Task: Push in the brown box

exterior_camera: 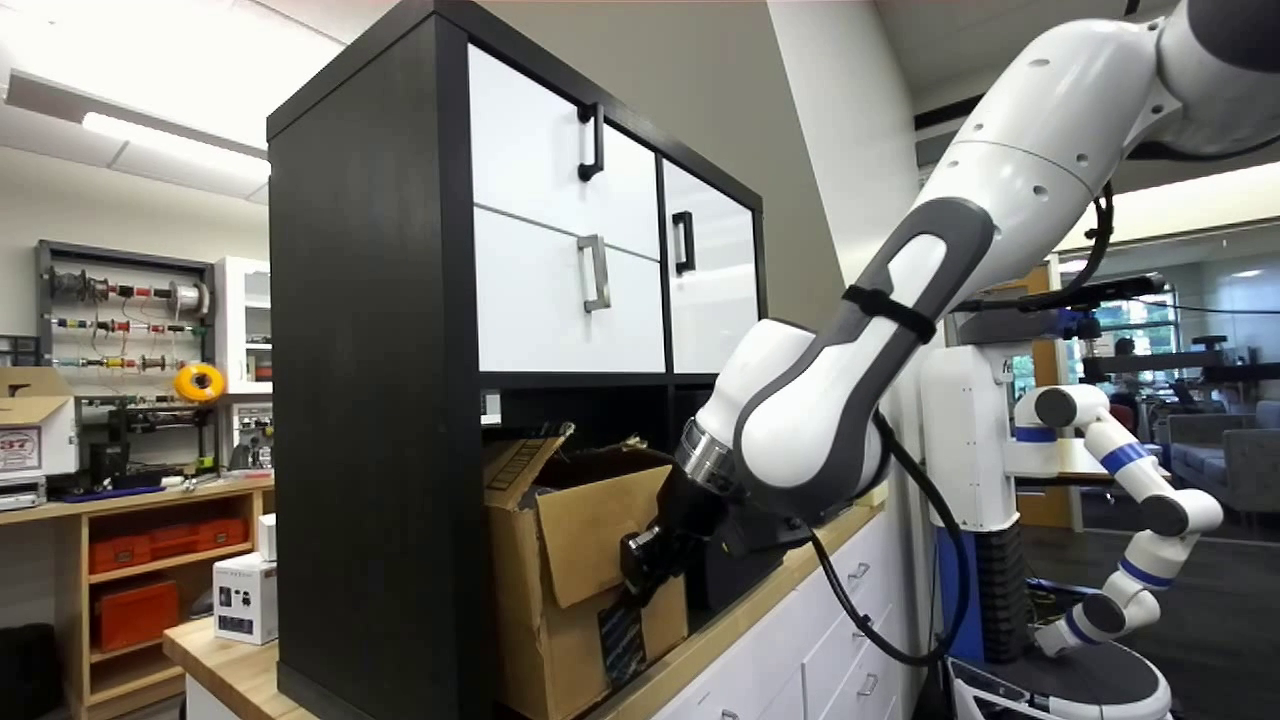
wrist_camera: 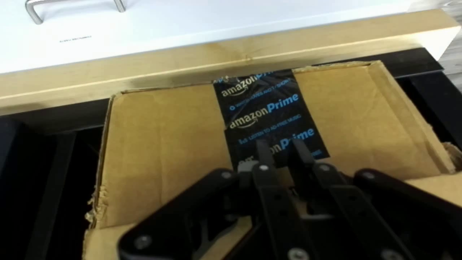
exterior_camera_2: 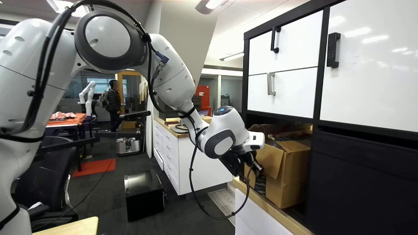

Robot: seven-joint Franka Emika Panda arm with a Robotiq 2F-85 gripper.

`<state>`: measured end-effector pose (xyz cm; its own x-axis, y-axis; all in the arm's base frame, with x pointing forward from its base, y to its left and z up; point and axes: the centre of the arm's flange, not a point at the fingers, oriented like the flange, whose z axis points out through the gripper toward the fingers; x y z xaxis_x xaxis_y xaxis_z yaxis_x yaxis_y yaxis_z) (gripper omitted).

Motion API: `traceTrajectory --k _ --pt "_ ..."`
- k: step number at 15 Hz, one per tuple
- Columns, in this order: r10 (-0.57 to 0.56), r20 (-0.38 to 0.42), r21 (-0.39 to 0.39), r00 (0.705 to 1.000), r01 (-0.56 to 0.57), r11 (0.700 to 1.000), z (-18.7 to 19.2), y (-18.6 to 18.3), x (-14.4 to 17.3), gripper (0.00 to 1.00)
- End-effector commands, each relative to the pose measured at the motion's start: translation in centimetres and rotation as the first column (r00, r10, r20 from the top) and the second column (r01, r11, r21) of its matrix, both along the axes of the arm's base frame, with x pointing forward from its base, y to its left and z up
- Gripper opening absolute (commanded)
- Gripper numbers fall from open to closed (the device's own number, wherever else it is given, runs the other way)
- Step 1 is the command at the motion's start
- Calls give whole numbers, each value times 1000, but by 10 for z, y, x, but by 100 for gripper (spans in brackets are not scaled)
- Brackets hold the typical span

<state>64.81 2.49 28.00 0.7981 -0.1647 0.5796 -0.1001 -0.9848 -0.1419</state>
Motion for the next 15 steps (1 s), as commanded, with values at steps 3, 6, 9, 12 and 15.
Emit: traceTrajectory --k 3,6,9,12,15 --pt "47 -174 -19 984 -51 999 65 13 -33 64" --pt "67 -295 -31 953 -79 996 95 24 -52 83" --pt "115 -385 -27 916 -136 990 130 44 -73 100" --pt "154 -459 -14 875 -181 983 160 61 -100 100" --pt "189 -526 -5 829 -225 974 182 69 -125 100"
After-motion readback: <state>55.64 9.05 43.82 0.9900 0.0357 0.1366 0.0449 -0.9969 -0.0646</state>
